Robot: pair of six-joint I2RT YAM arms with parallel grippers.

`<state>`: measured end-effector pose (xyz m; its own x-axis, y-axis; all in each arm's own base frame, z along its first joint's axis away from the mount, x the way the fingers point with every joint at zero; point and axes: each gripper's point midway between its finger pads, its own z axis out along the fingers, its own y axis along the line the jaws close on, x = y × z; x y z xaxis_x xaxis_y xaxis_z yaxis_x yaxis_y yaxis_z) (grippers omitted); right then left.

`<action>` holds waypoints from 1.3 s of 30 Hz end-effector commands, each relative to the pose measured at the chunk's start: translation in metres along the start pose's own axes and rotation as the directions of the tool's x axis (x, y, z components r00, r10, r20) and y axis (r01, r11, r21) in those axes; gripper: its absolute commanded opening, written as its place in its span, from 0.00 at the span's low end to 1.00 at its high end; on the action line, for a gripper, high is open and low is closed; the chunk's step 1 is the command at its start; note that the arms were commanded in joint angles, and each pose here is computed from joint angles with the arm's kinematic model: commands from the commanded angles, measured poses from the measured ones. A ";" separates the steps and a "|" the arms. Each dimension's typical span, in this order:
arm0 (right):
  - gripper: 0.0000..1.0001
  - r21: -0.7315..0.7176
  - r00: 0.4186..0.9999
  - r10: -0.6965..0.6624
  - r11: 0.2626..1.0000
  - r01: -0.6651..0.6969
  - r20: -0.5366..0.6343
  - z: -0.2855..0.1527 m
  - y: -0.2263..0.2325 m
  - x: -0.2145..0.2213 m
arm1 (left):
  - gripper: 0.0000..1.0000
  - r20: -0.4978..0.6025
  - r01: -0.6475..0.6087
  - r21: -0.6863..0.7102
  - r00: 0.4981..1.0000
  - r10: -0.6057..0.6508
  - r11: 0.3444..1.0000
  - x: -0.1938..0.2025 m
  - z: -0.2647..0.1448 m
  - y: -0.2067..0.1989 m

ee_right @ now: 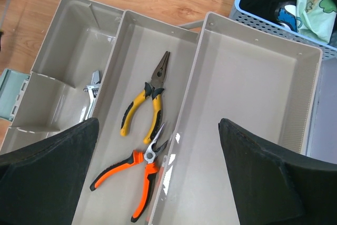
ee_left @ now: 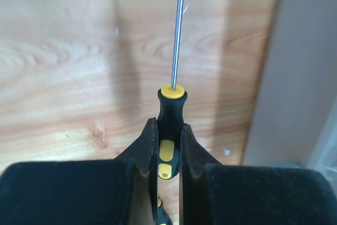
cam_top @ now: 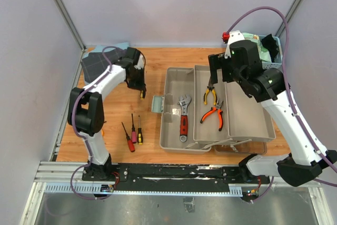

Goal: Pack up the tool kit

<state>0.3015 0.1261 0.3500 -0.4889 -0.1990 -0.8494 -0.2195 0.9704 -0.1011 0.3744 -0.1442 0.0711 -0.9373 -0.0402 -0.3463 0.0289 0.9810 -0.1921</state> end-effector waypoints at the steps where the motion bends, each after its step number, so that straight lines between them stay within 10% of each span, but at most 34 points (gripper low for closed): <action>1: 0.98 -0.040 0.998 0.065 0.997 -0.065 0.013 0.007 0.000 -0.005 | 0.00 0.306 -0.158 0.192 0.947 0.094 0.969 -0.080 -0.095 -0.042; 9: 0.98 -0.241 0.980 0.188 0.956 -0.168 0.063 0.035 0.019 -0.048 | 0.00 0.521 -0.446 0.416 0.831 0.194 0.792 -0.101 -0.201 -0.143; 19: 0.99 -0.491 0.915 0.386 0.823 -0.285 0.116 0.041 0.056 -0.106 | 0.00 0.527 -0.522 0.579 0.826 0.201 0.626 -0.072 -0.239 -0.222; 39: 0.83 -0.653 0.829 0.559 0.629 -0.421 0.005 0.033 0.087 -0.104 | 0.00 0.570 -0.575 0.619 0.797 0.197 0.534 -0.071 -0.259 -0.270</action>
<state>0.3667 0.2362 0.3885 -0.5529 0.3325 -0.7640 -0.4471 0.6553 0.6088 0.3509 -0.3447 0.3657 -0.5827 0.0672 -0.8099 0.7306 0.4799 -0.4858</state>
